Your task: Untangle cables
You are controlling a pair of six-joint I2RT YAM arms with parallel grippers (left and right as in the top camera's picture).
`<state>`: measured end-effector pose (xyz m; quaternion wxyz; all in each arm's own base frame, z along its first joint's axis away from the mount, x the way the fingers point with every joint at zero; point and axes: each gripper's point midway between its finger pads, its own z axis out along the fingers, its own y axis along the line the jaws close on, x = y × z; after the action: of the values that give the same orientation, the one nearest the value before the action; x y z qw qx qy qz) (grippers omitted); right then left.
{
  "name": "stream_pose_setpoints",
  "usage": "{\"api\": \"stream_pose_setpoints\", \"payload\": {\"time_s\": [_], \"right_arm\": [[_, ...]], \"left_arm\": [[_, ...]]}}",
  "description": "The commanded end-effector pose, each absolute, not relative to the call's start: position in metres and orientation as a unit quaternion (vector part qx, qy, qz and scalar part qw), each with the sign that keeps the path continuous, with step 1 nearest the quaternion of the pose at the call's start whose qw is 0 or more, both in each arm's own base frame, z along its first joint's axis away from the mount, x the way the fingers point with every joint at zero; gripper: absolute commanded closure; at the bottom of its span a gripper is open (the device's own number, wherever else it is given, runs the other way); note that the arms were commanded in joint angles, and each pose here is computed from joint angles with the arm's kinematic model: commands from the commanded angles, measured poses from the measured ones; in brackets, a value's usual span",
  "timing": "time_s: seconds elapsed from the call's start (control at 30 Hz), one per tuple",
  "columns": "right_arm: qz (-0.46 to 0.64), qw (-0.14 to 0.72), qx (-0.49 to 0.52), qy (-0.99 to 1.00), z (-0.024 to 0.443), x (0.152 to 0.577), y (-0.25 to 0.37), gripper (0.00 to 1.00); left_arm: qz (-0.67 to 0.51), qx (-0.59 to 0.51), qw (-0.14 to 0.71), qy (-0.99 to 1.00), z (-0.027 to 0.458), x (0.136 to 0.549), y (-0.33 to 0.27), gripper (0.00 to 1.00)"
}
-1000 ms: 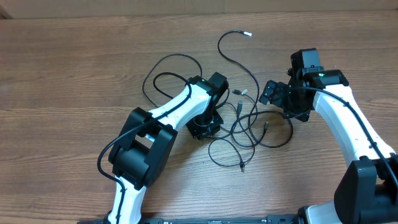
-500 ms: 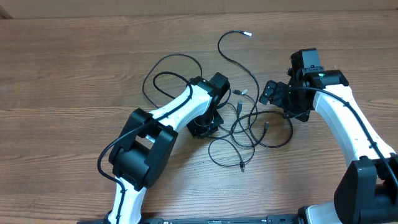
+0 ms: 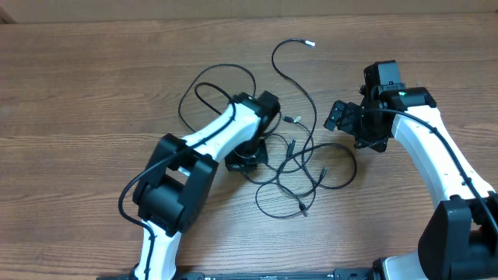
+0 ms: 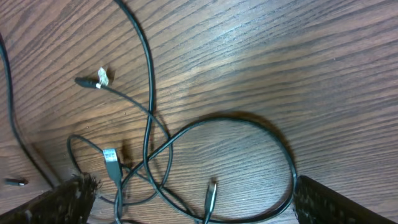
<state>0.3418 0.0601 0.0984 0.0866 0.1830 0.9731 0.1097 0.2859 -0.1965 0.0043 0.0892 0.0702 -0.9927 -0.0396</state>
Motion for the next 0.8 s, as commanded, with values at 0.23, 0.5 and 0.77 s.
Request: {"api": "stream_pose_setpoints", "payload": {"time_s": [0.23,0.5,0.77], "right_arm": [[0.112,0.09,0.18,0.973,0.1,0.342,0.061,0.0],[0.112,0.09,0.18,0.973,0.1,0.342,0.061,0.0],[0.112,0.09,0.18,0.973,0.1,0.342,0.061,0.0]], "left_arm": [[-0.049,0.027,-0.049,-0.997,0.1,0.367,-0.161,0.96],[-0.048,0.036,-0.108,-0.992,0.149,0.386,-0.144,0.96],[-0.143,0.063,-0.134,-0.979,0.16,0.394,-0.097,0.96]]}}
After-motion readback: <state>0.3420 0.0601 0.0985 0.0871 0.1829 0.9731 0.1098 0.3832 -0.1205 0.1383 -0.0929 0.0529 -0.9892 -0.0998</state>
